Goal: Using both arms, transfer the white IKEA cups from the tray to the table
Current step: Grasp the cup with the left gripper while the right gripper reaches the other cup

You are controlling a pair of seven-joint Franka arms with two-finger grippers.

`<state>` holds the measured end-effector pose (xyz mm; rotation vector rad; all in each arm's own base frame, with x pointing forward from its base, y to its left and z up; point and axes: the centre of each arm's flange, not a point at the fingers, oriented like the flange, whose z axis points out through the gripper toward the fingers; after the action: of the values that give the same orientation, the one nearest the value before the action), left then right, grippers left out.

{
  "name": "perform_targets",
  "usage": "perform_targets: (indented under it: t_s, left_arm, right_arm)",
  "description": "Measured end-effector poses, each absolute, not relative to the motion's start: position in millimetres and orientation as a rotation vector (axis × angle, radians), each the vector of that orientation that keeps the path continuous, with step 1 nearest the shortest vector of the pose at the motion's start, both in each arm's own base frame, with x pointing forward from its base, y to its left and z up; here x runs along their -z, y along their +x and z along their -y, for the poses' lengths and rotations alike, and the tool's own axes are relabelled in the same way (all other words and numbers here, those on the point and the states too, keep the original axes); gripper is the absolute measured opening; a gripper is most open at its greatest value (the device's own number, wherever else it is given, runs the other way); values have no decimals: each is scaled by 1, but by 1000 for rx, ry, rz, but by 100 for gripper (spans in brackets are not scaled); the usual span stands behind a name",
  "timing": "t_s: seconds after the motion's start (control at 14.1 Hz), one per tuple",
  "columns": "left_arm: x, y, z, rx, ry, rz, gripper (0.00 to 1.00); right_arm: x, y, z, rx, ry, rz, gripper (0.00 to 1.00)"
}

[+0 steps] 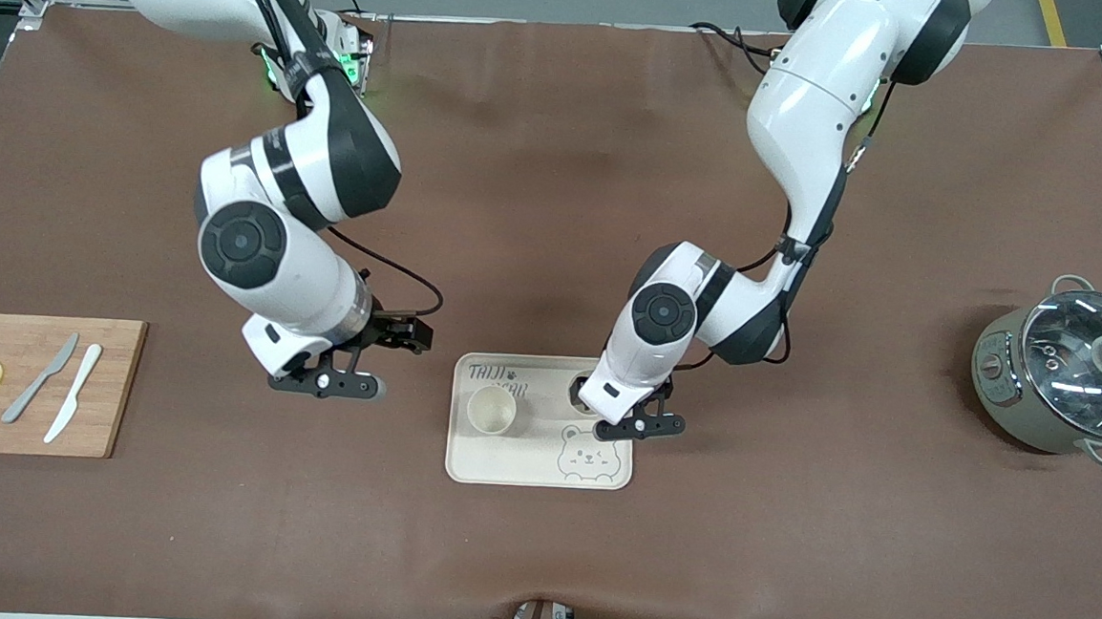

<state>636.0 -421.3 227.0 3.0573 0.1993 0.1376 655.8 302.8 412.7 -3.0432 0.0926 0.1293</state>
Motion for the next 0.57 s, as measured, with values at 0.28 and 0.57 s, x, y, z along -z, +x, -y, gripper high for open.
perform_targets:
  t_s: [0.28, 0.57]
  left_arm:
    - [-226, 631, 428, -143, 3060, -229, 93]
    - [-225, 631, 428, -154, 3064, -276, 50]
  right_arm:
    - [-382, 664, -329, -79, -2995, -81, 100]
    - [-349, 673, -339, -22, -2975, -92, 100]
